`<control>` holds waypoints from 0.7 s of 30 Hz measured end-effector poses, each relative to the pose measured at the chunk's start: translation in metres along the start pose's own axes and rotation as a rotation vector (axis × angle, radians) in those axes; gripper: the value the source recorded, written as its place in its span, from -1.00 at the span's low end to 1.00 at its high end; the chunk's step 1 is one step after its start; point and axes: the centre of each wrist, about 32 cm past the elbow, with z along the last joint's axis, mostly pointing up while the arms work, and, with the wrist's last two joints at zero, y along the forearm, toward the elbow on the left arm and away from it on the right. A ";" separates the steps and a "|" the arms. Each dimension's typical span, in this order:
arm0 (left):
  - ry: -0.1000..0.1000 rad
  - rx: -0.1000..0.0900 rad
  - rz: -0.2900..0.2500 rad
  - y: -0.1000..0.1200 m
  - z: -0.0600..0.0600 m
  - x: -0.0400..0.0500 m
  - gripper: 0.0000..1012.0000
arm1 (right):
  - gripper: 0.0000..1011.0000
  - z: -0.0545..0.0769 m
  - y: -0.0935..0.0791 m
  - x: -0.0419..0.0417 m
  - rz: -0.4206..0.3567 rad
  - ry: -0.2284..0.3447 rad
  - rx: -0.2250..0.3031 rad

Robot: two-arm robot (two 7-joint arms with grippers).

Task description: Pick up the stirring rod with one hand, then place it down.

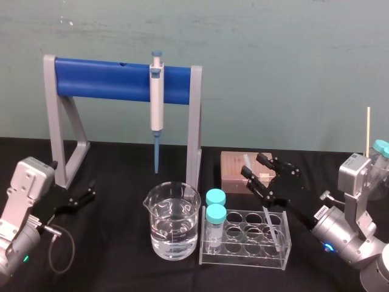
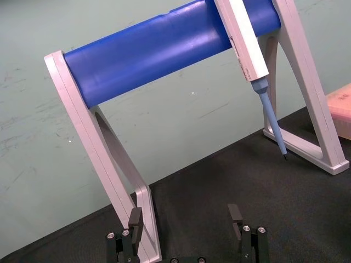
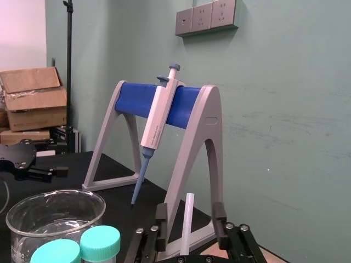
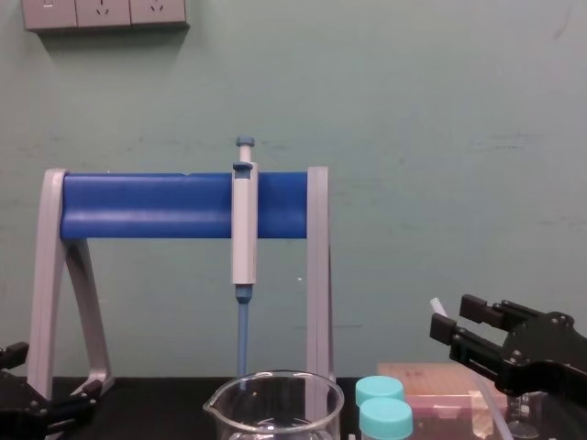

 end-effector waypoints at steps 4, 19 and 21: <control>0.000 0.000 0.000 0.000 0.000 0.0000 0.98 | 0.25 0.000 0.000 0.0000 0.000 0.000 0.001; 0.000 0.000 0.000 0.000 0.000 0.0000 0.98 | 0.98 0.000 0.000 0.0000 0.001 0.000 0.001; 0.000 0.000 0.000 0.000 0.000 0.0000 0.98 | 0.98 0.000 0.000 0.0000 0.001 0.000 0.001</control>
